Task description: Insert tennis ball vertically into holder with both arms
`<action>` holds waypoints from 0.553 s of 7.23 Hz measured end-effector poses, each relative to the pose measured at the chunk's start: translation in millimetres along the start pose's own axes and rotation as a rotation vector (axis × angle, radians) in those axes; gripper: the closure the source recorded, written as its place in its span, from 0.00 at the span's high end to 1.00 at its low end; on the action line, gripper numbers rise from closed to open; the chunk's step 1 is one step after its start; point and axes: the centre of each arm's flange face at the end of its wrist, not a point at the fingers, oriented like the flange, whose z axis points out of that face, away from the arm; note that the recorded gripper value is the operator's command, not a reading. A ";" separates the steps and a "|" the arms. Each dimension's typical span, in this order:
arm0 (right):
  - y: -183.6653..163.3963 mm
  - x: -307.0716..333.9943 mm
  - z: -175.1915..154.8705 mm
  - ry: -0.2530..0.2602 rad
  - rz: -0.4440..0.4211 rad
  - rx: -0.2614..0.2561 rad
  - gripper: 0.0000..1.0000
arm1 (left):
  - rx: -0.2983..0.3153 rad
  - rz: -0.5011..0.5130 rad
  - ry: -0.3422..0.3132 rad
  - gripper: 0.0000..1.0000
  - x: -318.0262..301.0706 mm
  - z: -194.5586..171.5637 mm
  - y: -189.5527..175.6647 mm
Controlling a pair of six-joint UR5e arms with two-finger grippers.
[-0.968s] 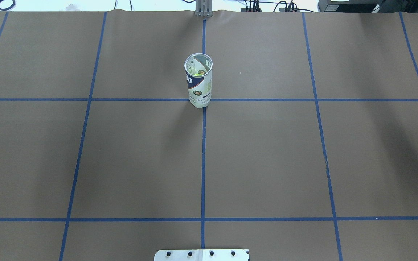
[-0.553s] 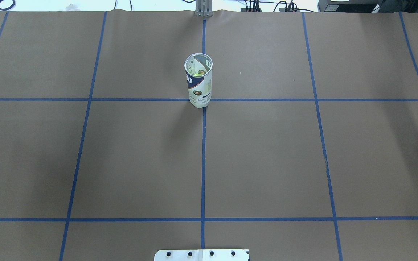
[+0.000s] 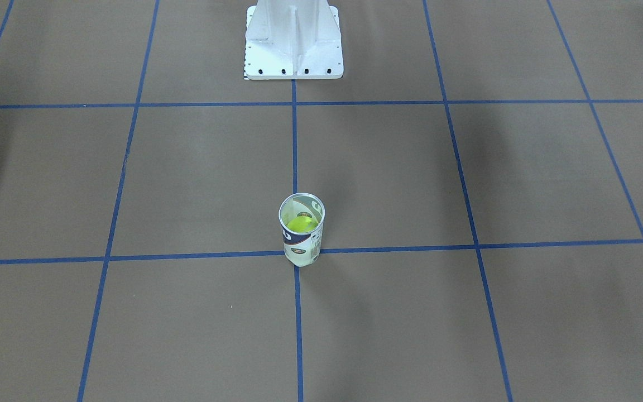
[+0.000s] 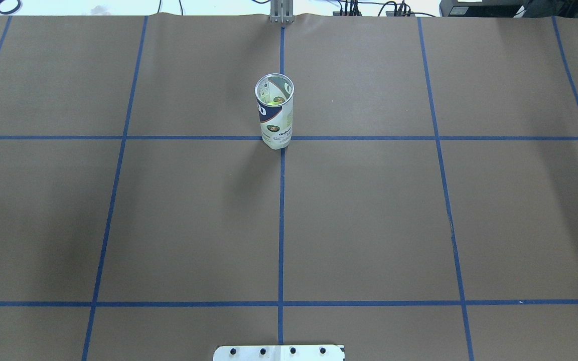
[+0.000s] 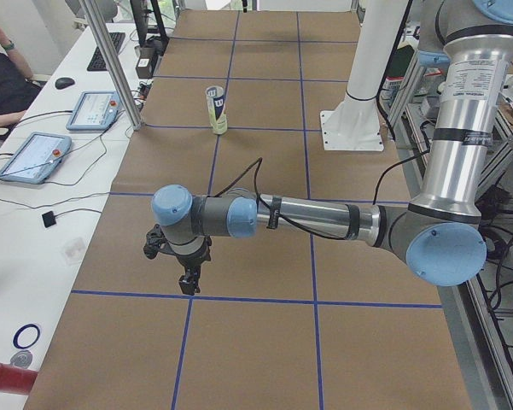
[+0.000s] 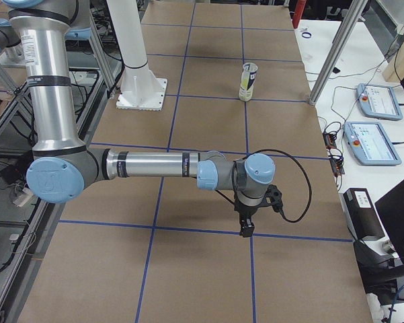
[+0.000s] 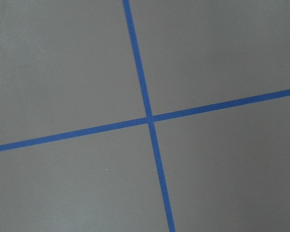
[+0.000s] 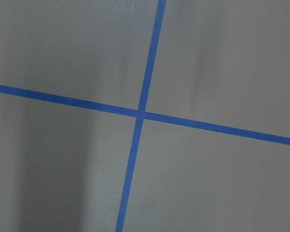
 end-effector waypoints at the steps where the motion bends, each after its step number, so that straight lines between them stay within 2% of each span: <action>1: 18.0 6.9 -13.8 -0.027 0.025 0.031 1.00 | -0.003 -0.007 -0.001 1.00 -2.1 1.3 -0.6; 3: 49.7 -1.4 -33.6 -0.048 0.055 0.071 1.00 | 0.000 -0.036 -0.005 1.00 -0.1 -1.3 -4.8; 4: 56.3 -7.9 -40.4 -0.054 0.100 0.085 1.00 | 0.006 -0.053 -0.006 1.00 2.5 -4.4 -6.4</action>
